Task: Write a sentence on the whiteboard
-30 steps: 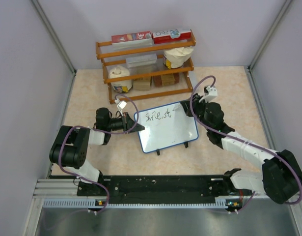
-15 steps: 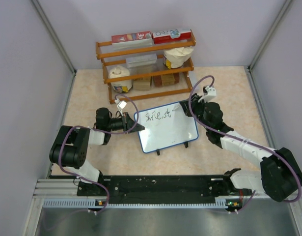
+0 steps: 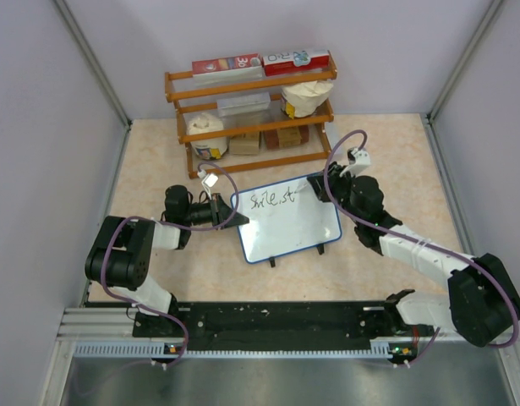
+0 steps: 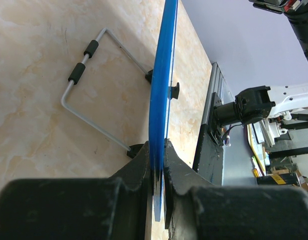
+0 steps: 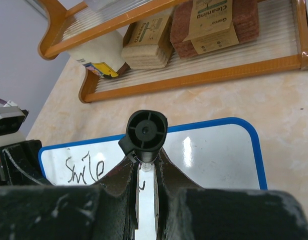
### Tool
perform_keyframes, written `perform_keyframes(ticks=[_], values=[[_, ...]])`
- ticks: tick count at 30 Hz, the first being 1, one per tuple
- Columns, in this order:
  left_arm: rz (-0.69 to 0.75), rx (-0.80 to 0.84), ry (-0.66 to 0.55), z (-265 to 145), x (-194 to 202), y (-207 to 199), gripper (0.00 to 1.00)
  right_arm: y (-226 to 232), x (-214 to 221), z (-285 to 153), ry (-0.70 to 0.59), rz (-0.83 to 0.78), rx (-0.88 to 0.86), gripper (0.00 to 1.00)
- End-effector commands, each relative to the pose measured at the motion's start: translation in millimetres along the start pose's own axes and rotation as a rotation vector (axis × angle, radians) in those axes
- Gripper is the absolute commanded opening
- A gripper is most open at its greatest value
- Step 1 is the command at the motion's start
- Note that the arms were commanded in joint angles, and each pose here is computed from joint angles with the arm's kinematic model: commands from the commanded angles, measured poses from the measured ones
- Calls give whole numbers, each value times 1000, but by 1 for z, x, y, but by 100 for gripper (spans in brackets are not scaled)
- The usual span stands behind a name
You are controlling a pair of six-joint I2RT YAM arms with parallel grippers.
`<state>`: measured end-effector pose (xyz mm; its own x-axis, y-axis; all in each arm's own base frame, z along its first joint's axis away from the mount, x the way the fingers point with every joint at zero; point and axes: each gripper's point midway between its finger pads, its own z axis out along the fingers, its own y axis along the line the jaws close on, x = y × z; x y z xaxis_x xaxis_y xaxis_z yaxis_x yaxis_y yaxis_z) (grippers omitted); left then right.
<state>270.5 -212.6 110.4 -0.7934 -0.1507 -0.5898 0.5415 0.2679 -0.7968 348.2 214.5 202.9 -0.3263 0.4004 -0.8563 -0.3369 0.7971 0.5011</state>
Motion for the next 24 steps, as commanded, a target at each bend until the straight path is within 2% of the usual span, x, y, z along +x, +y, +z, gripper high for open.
perform_keyframes(ticks=[1,11,24], values=[[37,-29,-25,3,-9,8,0,-1,1,-2,6,-3,-10,0],[37,-31,-27,3,-9,8,0,-9,10,-9,24,-8,13,0],[39,-33,-28,2,-8,8,0,-8,-6,-9,-21,-22,33,0]])
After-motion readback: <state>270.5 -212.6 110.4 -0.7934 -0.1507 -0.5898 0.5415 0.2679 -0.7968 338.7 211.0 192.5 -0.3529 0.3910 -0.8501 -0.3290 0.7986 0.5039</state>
